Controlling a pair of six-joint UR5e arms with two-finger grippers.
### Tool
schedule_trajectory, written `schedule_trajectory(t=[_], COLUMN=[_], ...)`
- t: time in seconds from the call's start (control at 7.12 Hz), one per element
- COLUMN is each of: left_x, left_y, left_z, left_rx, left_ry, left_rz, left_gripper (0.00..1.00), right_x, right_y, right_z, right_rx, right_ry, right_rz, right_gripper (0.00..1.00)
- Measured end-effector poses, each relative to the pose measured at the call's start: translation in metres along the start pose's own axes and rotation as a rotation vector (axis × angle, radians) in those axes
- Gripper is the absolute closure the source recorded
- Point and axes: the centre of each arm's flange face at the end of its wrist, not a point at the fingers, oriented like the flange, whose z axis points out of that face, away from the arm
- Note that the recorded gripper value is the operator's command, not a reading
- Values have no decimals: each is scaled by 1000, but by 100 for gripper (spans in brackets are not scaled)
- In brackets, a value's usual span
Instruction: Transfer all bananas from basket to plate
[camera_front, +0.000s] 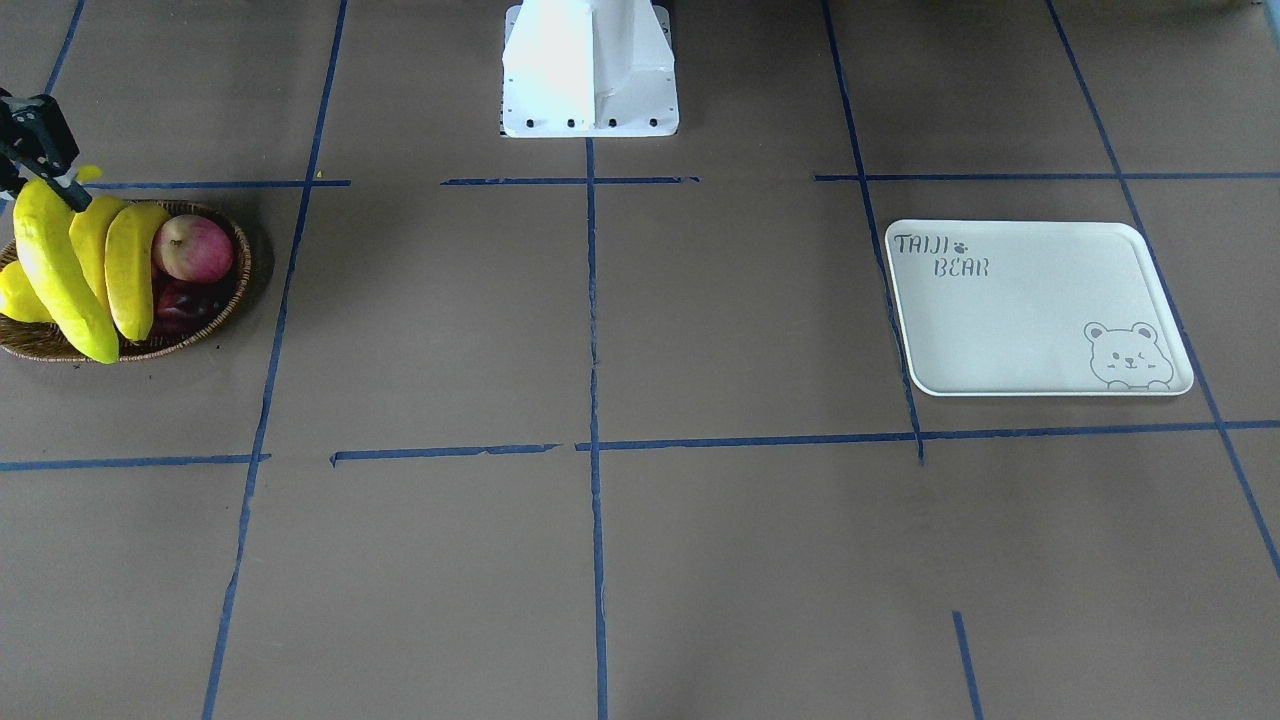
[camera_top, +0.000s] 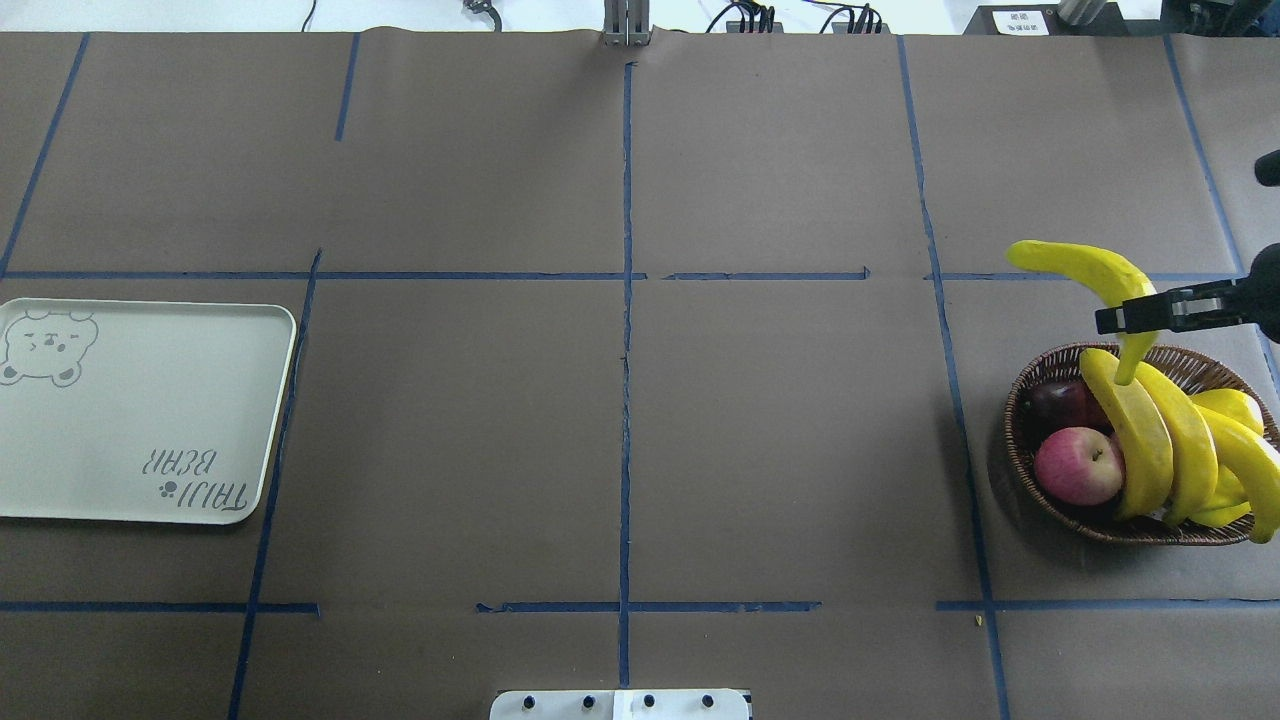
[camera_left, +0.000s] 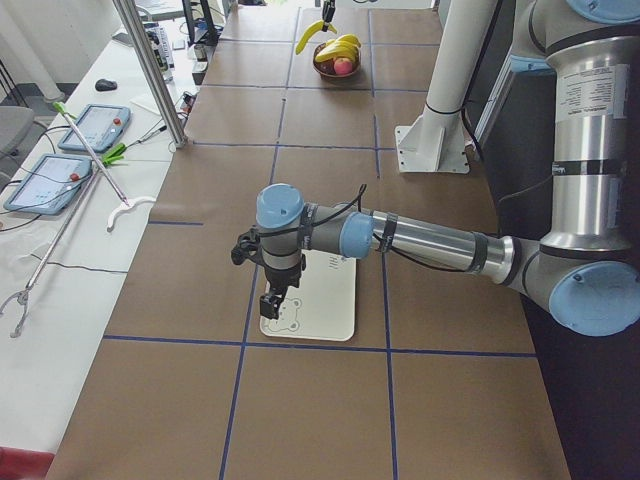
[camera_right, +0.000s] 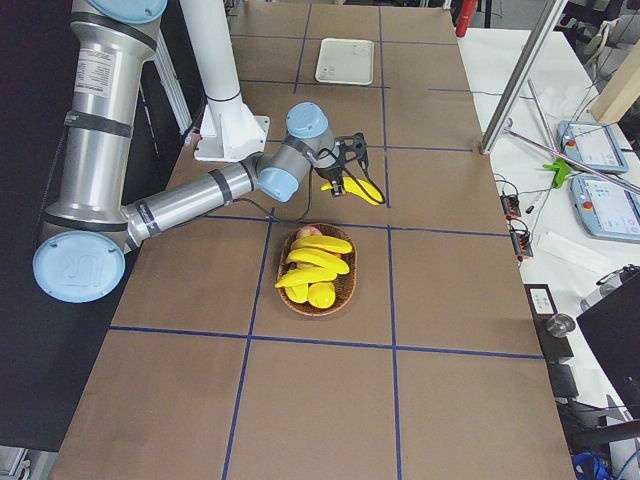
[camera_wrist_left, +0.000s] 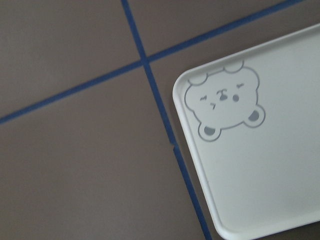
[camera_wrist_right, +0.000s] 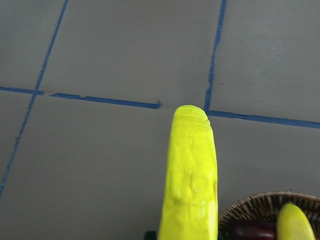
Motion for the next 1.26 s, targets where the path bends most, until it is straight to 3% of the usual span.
schedule_trajectory(t=[0.14,0.42,0.7,0.98,1.26], left_x=[20,64,121,184,265], left_y=[-17,-41,-58,-79,-114], left_z=[2,10,22,28,23], left_rx=[29,82,115,149,124], left_ry=[56,147,219,330,476], left_rz=[-46,-98,-156,-300,-496], left_gripper=[0,0,0,0,0], right_x=[-21,-73,-128,-179,-223], right_y=[-8,-23,-21,-18,-3], right_z=[18,47,72,87,106], right_rx=[-14,-32,-6,24,77], right_ry=[-31,-98,-131,-174,-251], right_rz=[-5,86,162,211,235], right_gripper=[100,100,100,100,100])
